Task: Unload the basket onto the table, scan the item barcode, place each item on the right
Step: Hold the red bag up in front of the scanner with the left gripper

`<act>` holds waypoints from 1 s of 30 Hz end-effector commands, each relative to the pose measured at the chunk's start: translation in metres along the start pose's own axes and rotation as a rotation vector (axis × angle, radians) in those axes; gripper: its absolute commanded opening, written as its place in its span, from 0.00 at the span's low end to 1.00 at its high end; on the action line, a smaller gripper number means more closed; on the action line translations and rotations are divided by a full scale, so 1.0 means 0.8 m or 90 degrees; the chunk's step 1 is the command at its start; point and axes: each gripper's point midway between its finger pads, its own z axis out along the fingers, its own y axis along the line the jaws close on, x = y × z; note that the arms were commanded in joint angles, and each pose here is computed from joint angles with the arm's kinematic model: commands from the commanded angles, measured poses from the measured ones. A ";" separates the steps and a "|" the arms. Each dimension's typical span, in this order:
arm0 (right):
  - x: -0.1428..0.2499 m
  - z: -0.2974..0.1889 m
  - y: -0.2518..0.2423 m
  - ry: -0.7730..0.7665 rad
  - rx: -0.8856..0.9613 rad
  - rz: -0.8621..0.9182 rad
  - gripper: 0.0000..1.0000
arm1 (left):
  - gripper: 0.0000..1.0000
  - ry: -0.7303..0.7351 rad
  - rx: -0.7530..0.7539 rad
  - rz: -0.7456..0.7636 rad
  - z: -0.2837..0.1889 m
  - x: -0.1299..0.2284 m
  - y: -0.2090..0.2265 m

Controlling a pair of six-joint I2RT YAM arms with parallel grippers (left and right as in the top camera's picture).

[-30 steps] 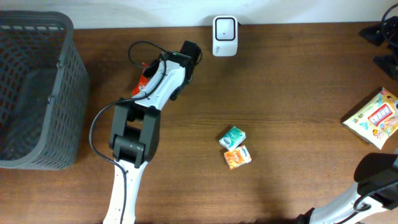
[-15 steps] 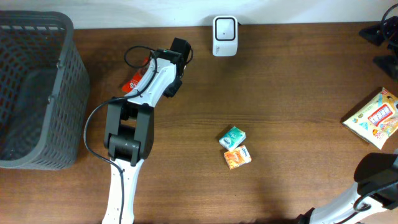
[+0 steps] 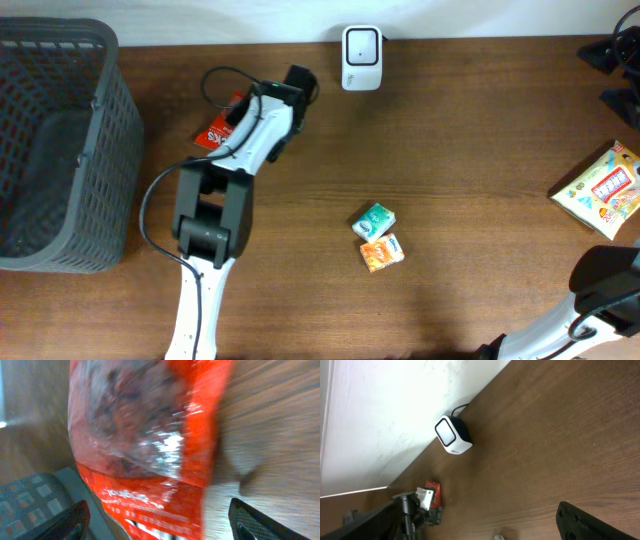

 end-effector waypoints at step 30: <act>0.002 0.003 0.003 0.005 -0.010 -0.002 0.98 | 0.00 -0.081 0.369 -0.084 -0.050 -0.045 -0.063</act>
